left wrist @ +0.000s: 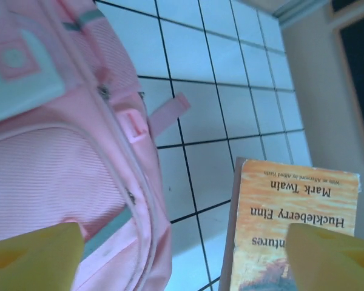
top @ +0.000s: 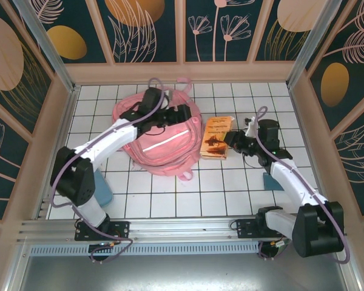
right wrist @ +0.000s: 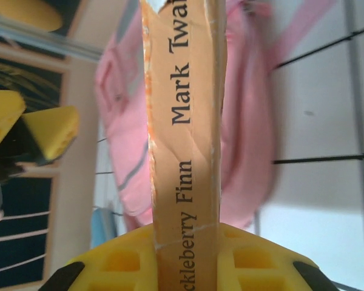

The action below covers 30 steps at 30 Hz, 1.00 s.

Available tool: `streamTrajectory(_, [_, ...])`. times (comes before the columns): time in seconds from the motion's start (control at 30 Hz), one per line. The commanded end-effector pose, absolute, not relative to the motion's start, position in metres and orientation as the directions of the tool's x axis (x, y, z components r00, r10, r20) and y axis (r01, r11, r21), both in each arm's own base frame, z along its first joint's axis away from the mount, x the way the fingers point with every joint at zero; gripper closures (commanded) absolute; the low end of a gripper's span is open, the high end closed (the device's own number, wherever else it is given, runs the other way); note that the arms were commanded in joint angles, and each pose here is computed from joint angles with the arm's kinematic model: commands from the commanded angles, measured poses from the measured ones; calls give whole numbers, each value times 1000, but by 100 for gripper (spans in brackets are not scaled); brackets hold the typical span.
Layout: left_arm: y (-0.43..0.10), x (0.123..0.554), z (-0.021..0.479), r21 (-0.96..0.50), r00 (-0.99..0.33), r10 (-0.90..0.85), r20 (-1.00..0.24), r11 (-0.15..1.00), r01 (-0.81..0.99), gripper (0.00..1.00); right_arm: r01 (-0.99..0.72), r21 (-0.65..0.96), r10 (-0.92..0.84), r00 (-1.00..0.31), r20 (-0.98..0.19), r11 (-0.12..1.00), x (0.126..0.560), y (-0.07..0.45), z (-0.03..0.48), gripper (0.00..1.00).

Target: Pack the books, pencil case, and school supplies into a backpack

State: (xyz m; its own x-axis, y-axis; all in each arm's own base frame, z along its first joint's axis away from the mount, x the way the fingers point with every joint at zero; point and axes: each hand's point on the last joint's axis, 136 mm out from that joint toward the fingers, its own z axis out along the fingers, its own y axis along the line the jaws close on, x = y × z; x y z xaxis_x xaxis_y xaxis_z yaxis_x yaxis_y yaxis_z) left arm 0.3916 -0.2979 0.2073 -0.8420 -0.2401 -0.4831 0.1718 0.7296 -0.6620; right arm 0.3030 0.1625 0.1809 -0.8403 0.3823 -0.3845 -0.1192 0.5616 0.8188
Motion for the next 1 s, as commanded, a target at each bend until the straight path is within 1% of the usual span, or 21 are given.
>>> streamTrajectory(0.0, [-298,380,226,-761,-851,-257,-457,609,225,4,-330,850,315,-823,-472,412,312,202,241,86])
streamTrajectory(0.03, [-292,380,228,-775,-851,-268,-452,590,226,1,-346,856,304,-828,-472,385,315,211,247,86])
streamTrajectory(0.13, [-284,377,236,-811,-856,-277,-437,534,241,1,-391,871,256,-846,-468,298,319,241,261,86])
streamTrajectory(0.2, [-281,373,237,-834,-866,-274,-419,492,248,1,-404,877,228,-857,-462,261,324,257,268,86])
streamTrajectory(0.3, [-279,370,234,-857,-882,-270,-386,459,235,1,-422,884,180,-871,-457,202,328,276,277,87])
streamTrajectory(0.4, [-286,362,237,-879,-904,-221,-365,400,257,2,-436,891,149,-880,-451,124,325,285,287,87])
streamTrajectory(0.47, [-287,360,241,-884,-906,-214,-366,383,267,2,-434,897,131,-887,-442,84,322,287,291,87])
streamTrajectory(0.63, [-290,359,261,-904,-902,-221,-370,308,295,5,-412,910,99,-905,-414,43,317,289,291,86])
streamTrajectory(0.73, [-291,360,274,-911,-894,-239,-380,262,317,14,-407,913,82,-909,-408,28,313,289,292,86])
streamTrajectory(0.77, [-290,360,277,-914,-890,-251,-380,253,318,19,-406,913,85,-909,-407,32,315,288,292,86])
streamTrajectory(0.83, [-289,360,282,-917,-884,-269,-381,234,324,31,-401,915,95,-910,-403,43,317,285,290,86])
streamTrajectory(0.9, [-287,359,288,-922,-879,-294,-376,211,324,46,-401,915,115,-907,-404,55,321,281,291,86])
streamTrajectory(0.97, [-285,359,291,-929,-877,-315,-362,195,314,58,-394,917,135,-907,-399,65,325,277,292,85])
